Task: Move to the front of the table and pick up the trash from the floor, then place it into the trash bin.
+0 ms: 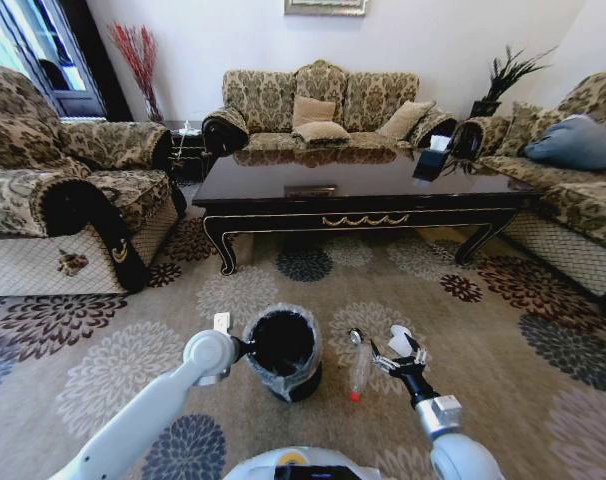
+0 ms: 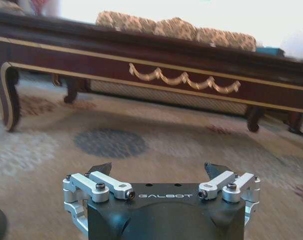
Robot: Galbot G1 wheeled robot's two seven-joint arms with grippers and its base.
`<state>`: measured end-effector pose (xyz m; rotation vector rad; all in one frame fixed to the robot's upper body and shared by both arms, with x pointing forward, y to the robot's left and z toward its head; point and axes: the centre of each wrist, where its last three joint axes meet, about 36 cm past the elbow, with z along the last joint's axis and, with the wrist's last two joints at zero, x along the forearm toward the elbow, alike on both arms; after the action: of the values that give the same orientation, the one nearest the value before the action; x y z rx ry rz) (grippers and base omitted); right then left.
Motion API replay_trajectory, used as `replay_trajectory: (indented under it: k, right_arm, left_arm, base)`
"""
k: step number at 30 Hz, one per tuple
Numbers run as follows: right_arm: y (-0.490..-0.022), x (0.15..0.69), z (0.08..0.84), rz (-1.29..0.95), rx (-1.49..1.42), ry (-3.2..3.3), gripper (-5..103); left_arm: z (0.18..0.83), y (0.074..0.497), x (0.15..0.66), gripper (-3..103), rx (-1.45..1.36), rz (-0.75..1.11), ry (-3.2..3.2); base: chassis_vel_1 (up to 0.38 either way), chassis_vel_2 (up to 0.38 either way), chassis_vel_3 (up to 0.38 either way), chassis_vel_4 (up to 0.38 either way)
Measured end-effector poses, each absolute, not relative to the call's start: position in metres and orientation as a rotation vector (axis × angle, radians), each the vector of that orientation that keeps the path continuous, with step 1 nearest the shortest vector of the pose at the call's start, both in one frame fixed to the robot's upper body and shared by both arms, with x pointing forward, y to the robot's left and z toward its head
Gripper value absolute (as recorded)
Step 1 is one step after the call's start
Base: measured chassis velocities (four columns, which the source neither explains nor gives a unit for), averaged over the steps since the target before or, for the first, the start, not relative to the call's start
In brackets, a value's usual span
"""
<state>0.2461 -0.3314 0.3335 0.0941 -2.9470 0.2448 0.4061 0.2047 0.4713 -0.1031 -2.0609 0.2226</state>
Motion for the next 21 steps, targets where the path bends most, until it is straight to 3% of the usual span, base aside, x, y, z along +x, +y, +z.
replay_trajectory:
  k: [12, 21]
  right_arm:
    - [-0.367, 0.242, 0.304, 0.222, -0.025, -2.896, 100]
    - [-0.377, 0.238, 0.294, 0.226, -0.073, -2.884, 100]
  left_arm:
    - [0.472, 0.234, 0.399, 0, -0.046, 0.246, -2.072]
    - [0.476, 0.234, 0.396, 0, -0.051, 0.259, -2.081]
  base:
    - [-0.009, -0.007, 0.011, 0.01]
    - [-0.164, -0.166, 0.167, 0.153]
